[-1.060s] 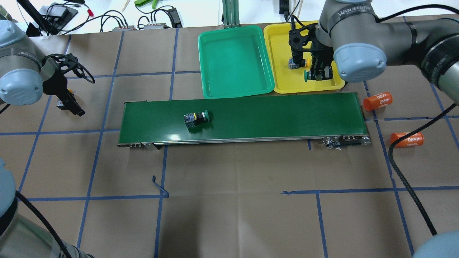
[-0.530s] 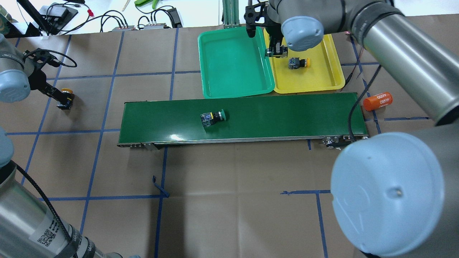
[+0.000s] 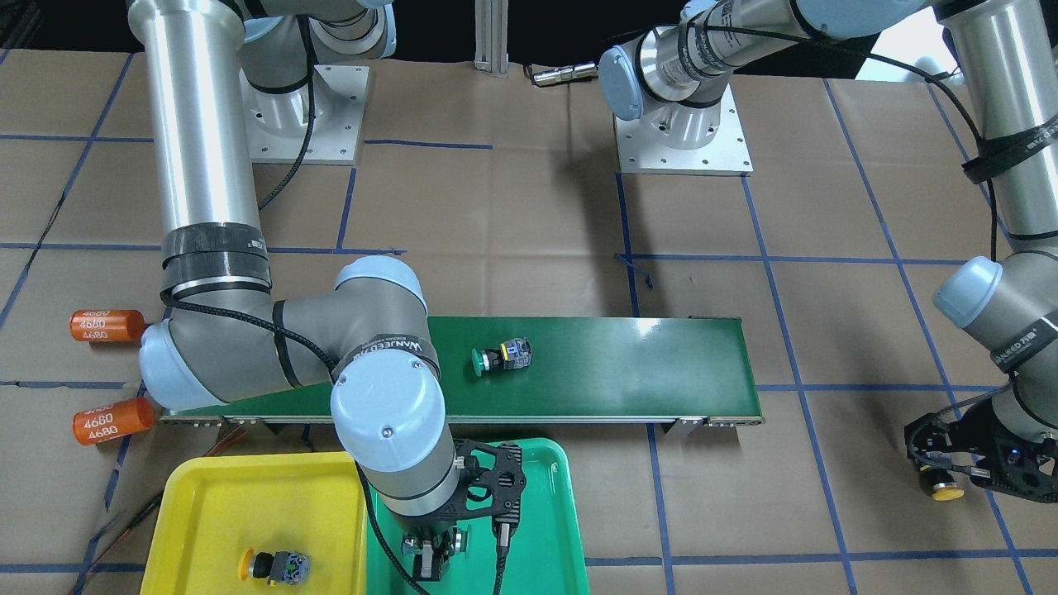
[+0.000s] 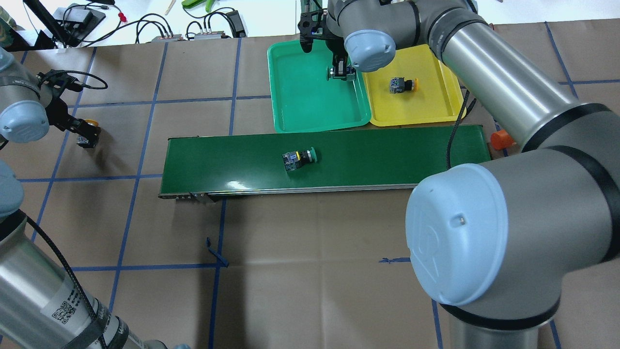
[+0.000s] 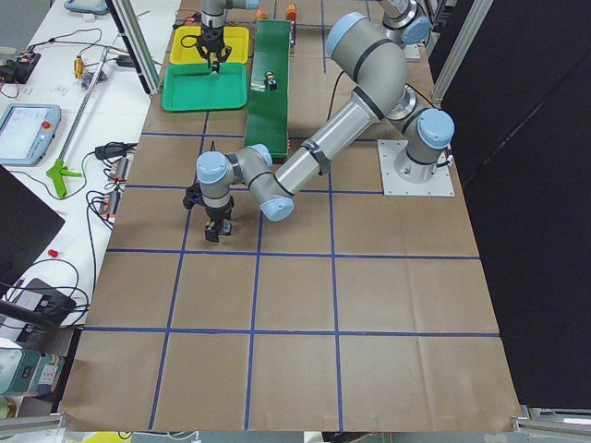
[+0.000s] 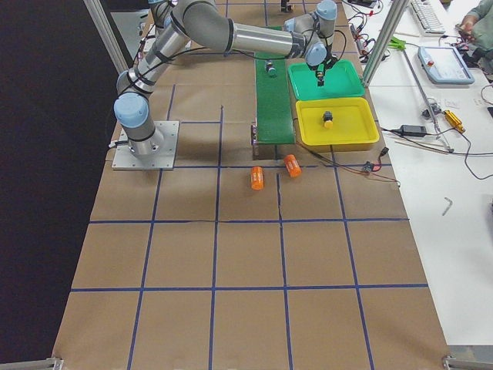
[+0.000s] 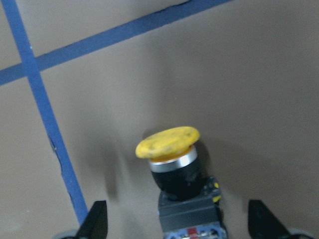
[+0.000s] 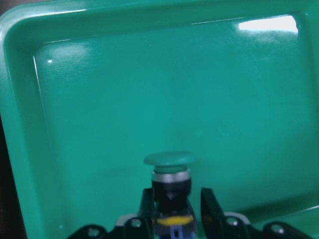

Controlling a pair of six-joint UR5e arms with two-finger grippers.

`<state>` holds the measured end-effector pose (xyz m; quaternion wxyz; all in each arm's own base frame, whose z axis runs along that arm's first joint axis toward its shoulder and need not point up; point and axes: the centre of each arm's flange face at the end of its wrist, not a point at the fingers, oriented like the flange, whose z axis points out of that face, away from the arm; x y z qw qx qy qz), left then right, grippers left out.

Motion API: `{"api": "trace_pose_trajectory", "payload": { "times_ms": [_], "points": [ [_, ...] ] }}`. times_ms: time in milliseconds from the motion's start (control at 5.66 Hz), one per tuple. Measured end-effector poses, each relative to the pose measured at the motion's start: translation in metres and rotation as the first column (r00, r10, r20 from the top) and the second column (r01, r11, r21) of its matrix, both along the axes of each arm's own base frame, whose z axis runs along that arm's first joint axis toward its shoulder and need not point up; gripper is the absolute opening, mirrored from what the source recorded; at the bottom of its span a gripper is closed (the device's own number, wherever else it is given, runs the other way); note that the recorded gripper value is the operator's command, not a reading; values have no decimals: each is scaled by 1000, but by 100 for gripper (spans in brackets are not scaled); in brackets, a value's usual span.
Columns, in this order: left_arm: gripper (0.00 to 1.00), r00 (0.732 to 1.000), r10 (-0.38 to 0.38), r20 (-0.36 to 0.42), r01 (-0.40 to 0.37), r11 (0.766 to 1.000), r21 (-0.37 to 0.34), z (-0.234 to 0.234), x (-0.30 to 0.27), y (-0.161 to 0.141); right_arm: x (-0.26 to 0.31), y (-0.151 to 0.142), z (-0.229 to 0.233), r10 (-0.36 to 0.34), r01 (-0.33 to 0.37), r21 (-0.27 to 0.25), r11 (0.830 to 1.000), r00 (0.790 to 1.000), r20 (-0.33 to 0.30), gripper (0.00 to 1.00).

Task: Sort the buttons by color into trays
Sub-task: 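Place green button in green tray with right gripper while left reaches yellow button, then carry the yellow-capped button onto the belt with the left gripper while right withdraws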

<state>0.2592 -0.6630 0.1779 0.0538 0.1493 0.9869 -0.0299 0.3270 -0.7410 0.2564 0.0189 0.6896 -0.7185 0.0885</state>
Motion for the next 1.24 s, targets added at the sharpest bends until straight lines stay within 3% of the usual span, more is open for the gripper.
{"api": "trace_pose_trajectory", "payload": {
  "times_ms": [177, 353, 707, 884, 1060, 1237],
  "points": [
    [0, 1000, 3, 1, -3, 1000, -1, 1, -1, -1, 1, 3, 3, -1, 1, 8, 1000, 1000, 13, 100],
    [0, 1000, 5, 4, -5, 1000, -5, 4, -2, -1, -3, 9, 17, -6, 6, 18, 1000, 1000, 6, 100],
    [0, 1000, -20, -3, 20, 1000, -6, 27, -9, 0, -42, 48, 61, -15, 21, 107, 994, 999, -52, 100],
    [0, 995, -94, -25, 95, 995, 17, 56, -24, 9, -69, 79, 73, 10, 0, 146, 989, 998, -69, 100],
    [1, 972, -227, -58, 230, 973, 38, 93, -50, 27, -92, 113, 83, 40, -27, 165, 986, 996, -76, 100],
    [2, 922, -374, -97, 379, 925, 41, 114, -82, 46, -105, 139, 86, 77, -62, 178, 982, 994, -79, 100]
  ]
}}
